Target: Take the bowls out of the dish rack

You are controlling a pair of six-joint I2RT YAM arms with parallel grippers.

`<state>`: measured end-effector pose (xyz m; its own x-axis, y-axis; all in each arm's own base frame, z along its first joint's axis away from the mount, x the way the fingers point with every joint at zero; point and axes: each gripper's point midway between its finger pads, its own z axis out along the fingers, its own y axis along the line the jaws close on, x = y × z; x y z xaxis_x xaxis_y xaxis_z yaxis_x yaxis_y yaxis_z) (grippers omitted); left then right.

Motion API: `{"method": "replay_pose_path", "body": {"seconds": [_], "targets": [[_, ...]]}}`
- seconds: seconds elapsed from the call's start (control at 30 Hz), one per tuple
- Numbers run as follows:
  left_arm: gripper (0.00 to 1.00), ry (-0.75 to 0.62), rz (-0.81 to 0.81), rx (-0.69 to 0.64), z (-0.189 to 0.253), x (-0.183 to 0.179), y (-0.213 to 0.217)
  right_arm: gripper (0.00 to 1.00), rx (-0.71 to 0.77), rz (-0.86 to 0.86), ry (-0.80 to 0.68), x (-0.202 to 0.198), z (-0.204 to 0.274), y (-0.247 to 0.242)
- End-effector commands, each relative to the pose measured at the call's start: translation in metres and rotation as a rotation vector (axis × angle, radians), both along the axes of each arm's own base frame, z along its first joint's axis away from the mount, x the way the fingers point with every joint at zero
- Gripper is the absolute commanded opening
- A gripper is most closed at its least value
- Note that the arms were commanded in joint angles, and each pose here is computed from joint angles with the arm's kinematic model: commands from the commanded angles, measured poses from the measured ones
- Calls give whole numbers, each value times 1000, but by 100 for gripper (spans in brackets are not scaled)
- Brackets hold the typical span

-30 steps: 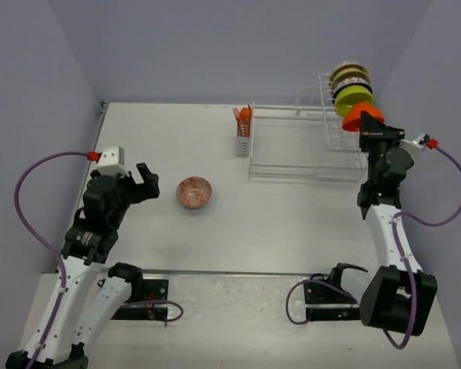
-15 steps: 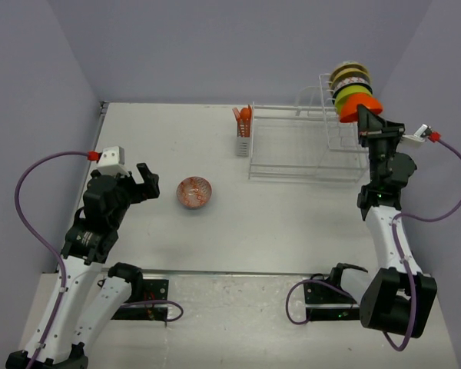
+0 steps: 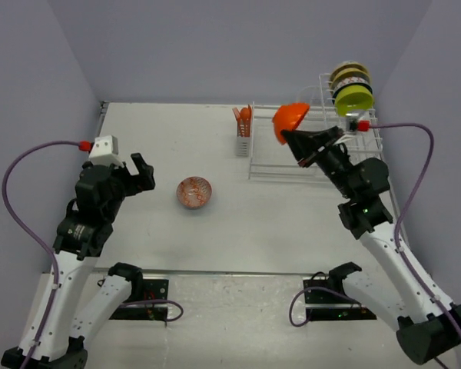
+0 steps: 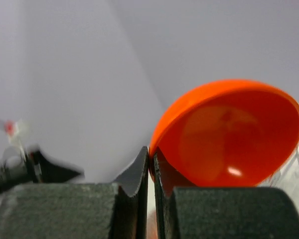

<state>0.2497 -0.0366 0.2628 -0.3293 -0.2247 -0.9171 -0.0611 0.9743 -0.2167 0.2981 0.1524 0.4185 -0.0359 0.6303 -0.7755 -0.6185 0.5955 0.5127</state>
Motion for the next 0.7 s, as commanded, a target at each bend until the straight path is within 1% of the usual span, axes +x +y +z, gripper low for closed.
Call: {"method": "replay_pose_path", "body": {"seconds": [0.0,0.03,0.07,0.1,0.13,0.17,0.2,0.23,0.27,0.33,0.37,0.4,0.43,0.47,0.53,0.57,0.63,0.67], "targets": [[100,-115,-6,-17,80,8,-3,0,-459,53,-69,-20,-30,48],[100,-127,-23,-27,96,10,-6,0,-526,123,-99,-39,-24,76],[100,-195,-43,-50,137,9,-10,0,-698,61,-115,-31,-41,78],[100,-148,-114,-60,137,23,-27,0,-879,111,-26,-31,-89,93],[100,-177,-171,-79,164,21,-37,0,-1012,161,-98,-48,-97,117],[100,-154,-286,-104,169,23,-59,0,-1120,110,-61,-43,-114,115],[100,-66,-345,-108,154,39,-75,0,-1253,173,-35,-52,-149,130],[100,-81,-410,-118,168,38,-88,0,-1315,180,-48,-53,-152,134],[100,-31,-459,-119,158,49,-101,0,-1400,189,-16,-52,-171,135],[100,2,-528,-111,153,48,-120,0,-1462,225,-71,-61,-172,147],[100,46,-551,-101,141,53,-131,0,-1479,235,-94,-64,-173,151],[100,81,-569,-89,132,51,-138,0,-1498,258,-139,-70,-173,159],[100,107,-619,-76,123,43,-156,0,-1497,266,-160,-73,-171,162],[100,136,-612,-53,110,44,-163,0,-1480,276,-183,-74,-167,166],[100,211,-653,-28,80,35,-181,0,-1459,287,-218,-77,-158,170],[100,221,-656,-26,72,35,-185,0,-1453,286,-227,-77,-156,170],[99,293,-672,-32,36,31,-192,0,-1425,321,-264,-85,-151,176],[99,291,-687,-45,38,30,-196,0,-1426,322,-269,-85,-150,176]]}}
